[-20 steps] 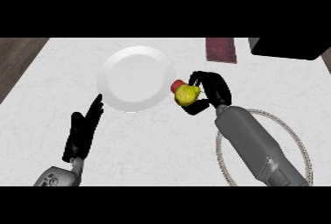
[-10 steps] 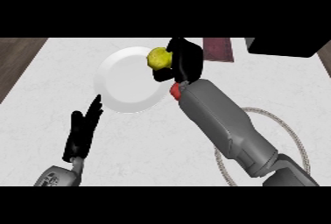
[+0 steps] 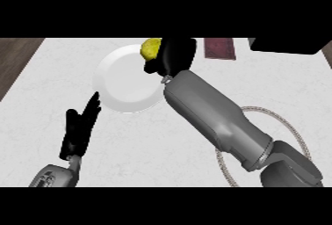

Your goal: Pick the pear from the placemat and place it in the plate

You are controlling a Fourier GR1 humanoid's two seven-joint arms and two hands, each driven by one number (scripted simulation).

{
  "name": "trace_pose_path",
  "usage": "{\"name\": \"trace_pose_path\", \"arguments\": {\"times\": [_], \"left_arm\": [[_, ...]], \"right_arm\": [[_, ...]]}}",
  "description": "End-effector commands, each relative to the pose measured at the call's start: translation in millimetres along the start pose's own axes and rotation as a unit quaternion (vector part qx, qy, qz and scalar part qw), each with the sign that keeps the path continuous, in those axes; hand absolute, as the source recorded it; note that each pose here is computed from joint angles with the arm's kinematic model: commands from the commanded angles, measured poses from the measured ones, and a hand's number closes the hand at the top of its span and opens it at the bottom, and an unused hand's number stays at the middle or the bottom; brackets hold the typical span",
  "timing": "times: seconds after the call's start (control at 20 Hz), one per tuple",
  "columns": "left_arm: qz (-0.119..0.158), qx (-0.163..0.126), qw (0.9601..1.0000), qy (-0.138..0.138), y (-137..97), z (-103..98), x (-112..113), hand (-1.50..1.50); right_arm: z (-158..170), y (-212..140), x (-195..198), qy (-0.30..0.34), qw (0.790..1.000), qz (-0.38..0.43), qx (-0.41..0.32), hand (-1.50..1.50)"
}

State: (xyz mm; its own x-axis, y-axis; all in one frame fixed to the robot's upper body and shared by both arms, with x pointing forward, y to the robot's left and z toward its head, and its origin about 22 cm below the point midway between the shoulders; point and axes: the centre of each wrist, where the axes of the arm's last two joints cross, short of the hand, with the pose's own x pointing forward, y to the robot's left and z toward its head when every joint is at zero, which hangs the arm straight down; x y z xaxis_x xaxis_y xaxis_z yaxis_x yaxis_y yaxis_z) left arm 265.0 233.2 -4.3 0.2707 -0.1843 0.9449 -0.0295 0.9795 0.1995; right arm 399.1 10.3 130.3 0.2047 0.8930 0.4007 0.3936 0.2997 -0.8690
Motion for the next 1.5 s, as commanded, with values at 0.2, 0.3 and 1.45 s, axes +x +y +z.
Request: {"name": "trace_pose_path", "arguments": {"times": [0.2,0.3,1.45], "left_arm": [[0.002,0.014,0.9999,-0.004,3,1,0,0.0],[0.004,0.014,0.9999,-0.006,-1,0,-3,0.0],[0.004,0.028,0.9996,0.005,12,7,-7,0.0]], "right_arm": [[12,14,-7,0.104,0.994,0.022,0.021,1.5],[6,26,-26,0.114,0.992,0.032,0.048,1.5],[25,26,-52,0.047,0.948,-0.302,0.088,-1.5]]}}
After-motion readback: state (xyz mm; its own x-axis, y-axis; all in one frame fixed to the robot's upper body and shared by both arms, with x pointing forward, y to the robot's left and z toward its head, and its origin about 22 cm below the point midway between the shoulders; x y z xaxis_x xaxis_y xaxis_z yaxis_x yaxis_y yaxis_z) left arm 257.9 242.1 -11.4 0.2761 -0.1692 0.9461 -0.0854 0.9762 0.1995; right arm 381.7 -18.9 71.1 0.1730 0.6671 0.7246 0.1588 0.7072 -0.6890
